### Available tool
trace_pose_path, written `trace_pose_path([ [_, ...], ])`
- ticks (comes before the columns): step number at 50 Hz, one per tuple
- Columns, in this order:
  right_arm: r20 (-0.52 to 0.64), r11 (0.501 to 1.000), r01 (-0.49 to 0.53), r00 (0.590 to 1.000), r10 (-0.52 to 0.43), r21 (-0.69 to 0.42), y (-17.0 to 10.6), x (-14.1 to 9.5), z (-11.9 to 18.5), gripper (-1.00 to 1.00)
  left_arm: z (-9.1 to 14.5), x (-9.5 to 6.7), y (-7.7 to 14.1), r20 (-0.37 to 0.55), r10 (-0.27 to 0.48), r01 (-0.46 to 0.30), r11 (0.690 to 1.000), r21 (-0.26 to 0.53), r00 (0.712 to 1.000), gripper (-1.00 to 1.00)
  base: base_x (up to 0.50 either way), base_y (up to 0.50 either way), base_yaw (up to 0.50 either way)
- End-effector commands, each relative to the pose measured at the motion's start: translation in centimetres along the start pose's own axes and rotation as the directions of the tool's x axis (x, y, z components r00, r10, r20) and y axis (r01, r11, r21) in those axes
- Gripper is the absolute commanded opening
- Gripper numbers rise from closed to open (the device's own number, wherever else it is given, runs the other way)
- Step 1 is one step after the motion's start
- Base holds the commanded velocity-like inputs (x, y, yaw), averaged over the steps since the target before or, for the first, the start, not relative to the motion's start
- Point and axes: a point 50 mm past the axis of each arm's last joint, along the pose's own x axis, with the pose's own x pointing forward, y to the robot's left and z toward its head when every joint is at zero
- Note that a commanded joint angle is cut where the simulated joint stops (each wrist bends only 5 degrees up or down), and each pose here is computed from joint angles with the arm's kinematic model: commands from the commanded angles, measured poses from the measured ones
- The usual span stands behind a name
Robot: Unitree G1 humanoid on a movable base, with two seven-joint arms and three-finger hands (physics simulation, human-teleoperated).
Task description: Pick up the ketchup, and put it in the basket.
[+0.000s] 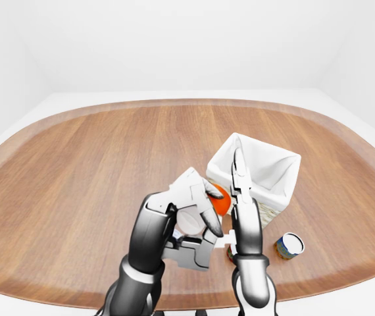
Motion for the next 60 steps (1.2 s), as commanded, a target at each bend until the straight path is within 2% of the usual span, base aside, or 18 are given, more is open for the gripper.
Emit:
trace_pose_path([
  [1, 0.001, 1.000, -0.006, 1.000, 0.006, 0.003, 0.1, 0.0, -0.1, 1.00, 0.2, -0.5, -1.1, -0.012, 0.000, -0.001, 0.998, -0.058, 1.000, -0.92, 0.00, 0.00, 0.00],
  [20, 0.006, 1.000, -0.014, 1.000, 0.014, -0.008, 0.2, -0.2, -0.1, 1.00, 0.7, -0.8, -1.9, 0.001, -0.018, 0.018, 0.997, -0.072, 1.000, -0.92, 0.00, 0.00, 0.00],
  [21, 0.000, 1.000, -0.010, 1.000, 0.010, -0.018, 0.1, -0.1, -0.3, 0.63, 0.7, -0.9, -1.9, 0.000, -0.018, 0.018, 0.997, -0.070, 1.000, -0.92, 0.00, 0.00, 0.00],
  [22, 0.001, 1.000, -0.013, 1.000, 0.013, -0.020, 0.1, -0.2, -0.4, -1.00, 0.7, -0.8, -1.8, 0.002, -0.017, 0.018, 0.997, -0.071, 1.000, -0.92, 0.00, 0.00, 0.00],
  [25, -0.009, 1.000, -0.020, 1.000, 0.020, -0.022, 0.3, -0.1, -0.6, -1.00, 0.7, -0.8, -1.8, 0.004, -0.015, 0.015, 0.997, -0.069, 1.000, -0.90, 0.00, 0.00, 0.00],
  [26, -0.010, 1.000, -0.020, 1.000, 0.020, -0.023, 0.3, -0.1, -0.6, -1.00, 0.7, -0.8, -1.8, 0.004, -0.014, 0.014, 0.998, -0.067, 1.000, -0.70, 0.00, 0.00, 0.00],
  [28, -0.010, 1.000, -0.021, 1.000, 0.020, -0.023, 0.3, -0.1, -0.6, -1.00, 0.7, -0.8, -1.8, 0.005, -0.013, 0.014, 0.998, -0.067, 1.000, -0.70, 0.00, 0.00, 0.00],
  [29, -0.009, 0.999, -0.017, 1.000, 0.017, -0.028, 0.3, -0.1, -0.6, -1.00, 0.6, -0.8, -1.7, 0.002, -0.013, 0.013, 0.998, -0.063, 1.000, 1.00, 0.00, 0.00, 0.00],
  [48, -0.011, 0.999, -0.011, 1.000, 0.011, -0.042, 0.4, 0.0, -0.8, -1.00, 1.2, -1.0, -1.0, 0.025, -0.004, 0.005, 0.999, -0.047, 1.000, 1.00, 0.00, 0.00, 0.00],
  [54, -0.011, 0.999, -0.006, 1.000, 0.005, -0.042, 0.2, 0.0, -0.9, -1.00, 2.2, -1.2, 0.6, 0.070, 0.019, -0.018, 1.000, -0.016, 0.997, 1.00, 0.00, 0.00, 0.00],
  [60, -0.012, 0.999, -0.005, 1.000, 0.005, -0.043, 0.2, 0.1, -0.9, -1.00, 3.0, -1.6, 3.1, 0.098, 0.057, -0.062, 0.997, 0.042, 0.993, 1.00, 0.00, 0.00, 0.00],
])
